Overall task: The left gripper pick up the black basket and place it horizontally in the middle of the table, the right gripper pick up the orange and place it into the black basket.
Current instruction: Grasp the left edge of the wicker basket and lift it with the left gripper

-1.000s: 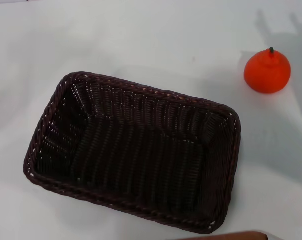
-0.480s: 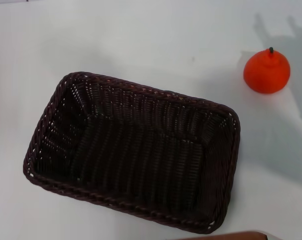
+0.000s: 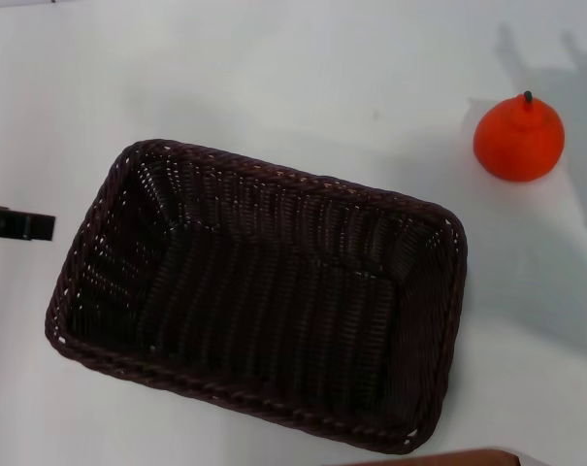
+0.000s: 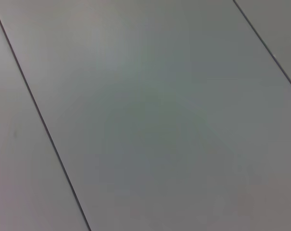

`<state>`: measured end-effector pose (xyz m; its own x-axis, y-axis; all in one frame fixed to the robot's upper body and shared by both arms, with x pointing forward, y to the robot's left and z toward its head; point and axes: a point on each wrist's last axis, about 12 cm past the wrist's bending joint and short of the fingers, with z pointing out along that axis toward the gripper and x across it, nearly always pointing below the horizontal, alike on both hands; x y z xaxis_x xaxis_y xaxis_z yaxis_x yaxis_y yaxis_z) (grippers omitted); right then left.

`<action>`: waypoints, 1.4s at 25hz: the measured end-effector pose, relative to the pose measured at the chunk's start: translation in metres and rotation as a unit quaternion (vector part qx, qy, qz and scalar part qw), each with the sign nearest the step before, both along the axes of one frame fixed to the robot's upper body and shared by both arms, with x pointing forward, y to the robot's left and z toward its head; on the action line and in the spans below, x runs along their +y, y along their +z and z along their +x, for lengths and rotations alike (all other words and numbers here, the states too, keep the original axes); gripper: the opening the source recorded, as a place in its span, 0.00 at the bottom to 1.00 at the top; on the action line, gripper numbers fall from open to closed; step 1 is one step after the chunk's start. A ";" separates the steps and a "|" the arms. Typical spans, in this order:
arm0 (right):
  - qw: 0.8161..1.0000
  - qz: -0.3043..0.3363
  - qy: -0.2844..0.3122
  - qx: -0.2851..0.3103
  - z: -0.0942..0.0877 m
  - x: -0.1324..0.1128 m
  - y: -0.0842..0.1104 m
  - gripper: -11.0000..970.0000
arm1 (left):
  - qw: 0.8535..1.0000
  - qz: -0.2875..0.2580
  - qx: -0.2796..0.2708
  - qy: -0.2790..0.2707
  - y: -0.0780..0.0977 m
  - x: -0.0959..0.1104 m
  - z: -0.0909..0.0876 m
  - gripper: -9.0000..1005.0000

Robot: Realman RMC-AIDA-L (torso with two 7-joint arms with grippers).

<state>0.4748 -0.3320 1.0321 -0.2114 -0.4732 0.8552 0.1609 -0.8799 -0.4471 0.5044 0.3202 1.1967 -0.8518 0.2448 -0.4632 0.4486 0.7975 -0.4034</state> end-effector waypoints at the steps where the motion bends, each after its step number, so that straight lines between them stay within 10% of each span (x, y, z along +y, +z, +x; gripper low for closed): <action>1: 1.000 0.000 0.000 0.000 0.001 0.000 0.000 0.96 | 1.000 -0.003 0.003 -0.002 -0.001 -0.002 0.000 0.72; 27: 1.000 0.000 -0.005 0.018 0.003 -0.001 -0.003 0.96 | 0.998 0.020 0.049 -0.047 -0.044 -0.048 0.020 0.71; 35: 1.000 0.001 -0.006 0.020 0.003 0.000 -0.004 0.95 | 0.997 0.029 0.041 -0.057 -0.044 -0.054 0.020 0.41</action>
<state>0.4775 -0.3324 1.0278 -0.1828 -0.4732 0.8618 0.1328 -0.8804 -0.4553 0.5248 0.2662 1.1525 -0.8510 0.3667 -0.3760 0.5054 0.7664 -0.3965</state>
